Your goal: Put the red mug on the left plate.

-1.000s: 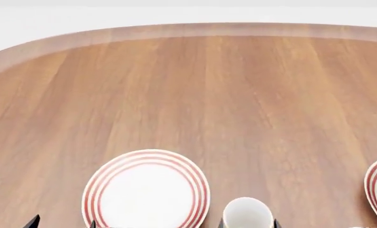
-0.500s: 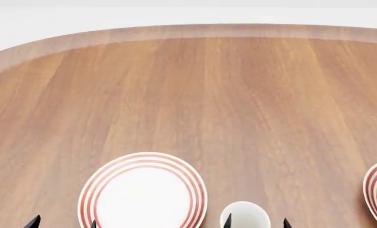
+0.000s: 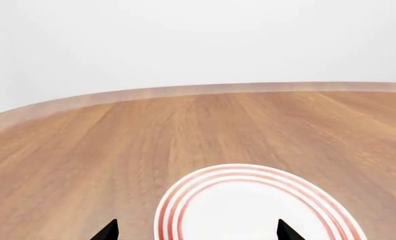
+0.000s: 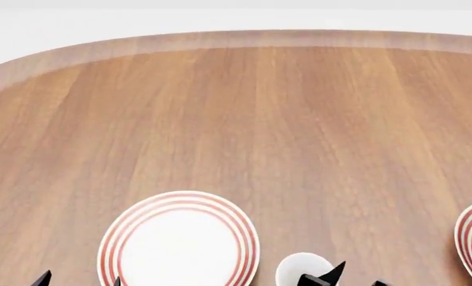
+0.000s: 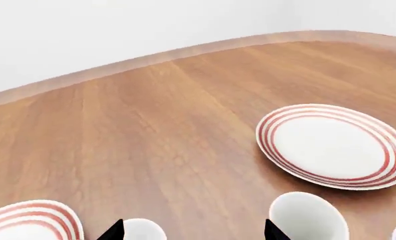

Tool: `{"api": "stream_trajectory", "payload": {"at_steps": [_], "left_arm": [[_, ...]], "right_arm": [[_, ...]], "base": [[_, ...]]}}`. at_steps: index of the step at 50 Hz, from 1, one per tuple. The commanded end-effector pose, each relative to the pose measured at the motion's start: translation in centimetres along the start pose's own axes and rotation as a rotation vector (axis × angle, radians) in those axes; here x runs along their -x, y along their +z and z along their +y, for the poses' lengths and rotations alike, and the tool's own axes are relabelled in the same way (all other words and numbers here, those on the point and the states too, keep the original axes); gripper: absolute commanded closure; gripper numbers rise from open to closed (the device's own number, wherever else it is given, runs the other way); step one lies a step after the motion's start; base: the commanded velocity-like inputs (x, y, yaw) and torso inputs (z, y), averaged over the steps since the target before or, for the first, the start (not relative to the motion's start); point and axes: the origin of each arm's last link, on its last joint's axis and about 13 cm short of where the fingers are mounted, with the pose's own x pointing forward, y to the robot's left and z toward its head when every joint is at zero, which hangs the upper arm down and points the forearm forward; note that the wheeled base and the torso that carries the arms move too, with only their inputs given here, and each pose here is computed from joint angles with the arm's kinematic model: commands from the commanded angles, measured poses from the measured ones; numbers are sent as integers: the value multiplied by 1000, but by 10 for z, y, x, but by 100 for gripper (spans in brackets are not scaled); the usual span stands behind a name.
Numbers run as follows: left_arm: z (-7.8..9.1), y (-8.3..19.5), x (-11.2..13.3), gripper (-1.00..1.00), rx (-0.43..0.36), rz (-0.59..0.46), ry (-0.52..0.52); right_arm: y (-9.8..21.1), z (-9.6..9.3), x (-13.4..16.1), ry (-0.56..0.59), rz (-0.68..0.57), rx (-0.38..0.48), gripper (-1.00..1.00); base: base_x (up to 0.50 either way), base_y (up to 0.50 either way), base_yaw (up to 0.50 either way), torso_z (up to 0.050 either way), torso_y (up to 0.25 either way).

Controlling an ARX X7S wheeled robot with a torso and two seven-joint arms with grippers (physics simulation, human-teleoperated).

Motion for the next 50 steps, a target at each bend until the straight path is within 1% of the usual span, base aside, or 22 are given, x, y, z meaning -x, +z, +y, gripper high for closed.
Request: {"api": "stream_trajectory", "payload": {"at_steps": [1,6,10,12,19,20,26,29,30,34,40,50], "left_arm": [[0,0,0,-100,-1,1,-1],[0,0,1,-100,-1,1,-2],[0,0,1,-100,-1,1,-3],[0,0,1,-100,-1,1,-2],[0,0,1,-100,-2,1,-3],[0,0,1,-100,-2,1,-3],[0,-1,0,-100,0,2,-3],[0,-1,0,-100,0,2,-4],[0,-1,0,-100,0,2,-4],[0,-1,0,-100,0,2,-4],[0,0,0,-100,-2,2,-4],[-1,-1,1,-100,-5,3,-6]], "right_arm": [[12,1,13,-120,68,-77,-100],[21,1,22,-153,101,-130,-100],[28,4,31,-146,121,-154,-100],[29,4,32,-142,122,-159,-100],[33,2,35,-163,162,-229,-100],[33,3,35,-164,160,-224,-100],[32,6,26,-183,174,-248,-100],[30,7,17,-235,184,-236,-100],[29,8,14,-230,188,-259,-100],[30,10,7,-259,191,-275,-100],[39,13,3,-261,204,-317,-100],[43,18,-2,-275,209,-344,-100]], "base": [[0,0,0,0,0],[0,0,0,0,0],[0,0,0,0,0],[0,0,0,0,0],[0,0,0,0,0],[0,0,0,0,0],[0,0,0,0,0],[0,0,0,0,0],[0,0,0,0,0],[0,0,0,0,0],[0,0,0,0,0],[0,0,0,0,0]]}}
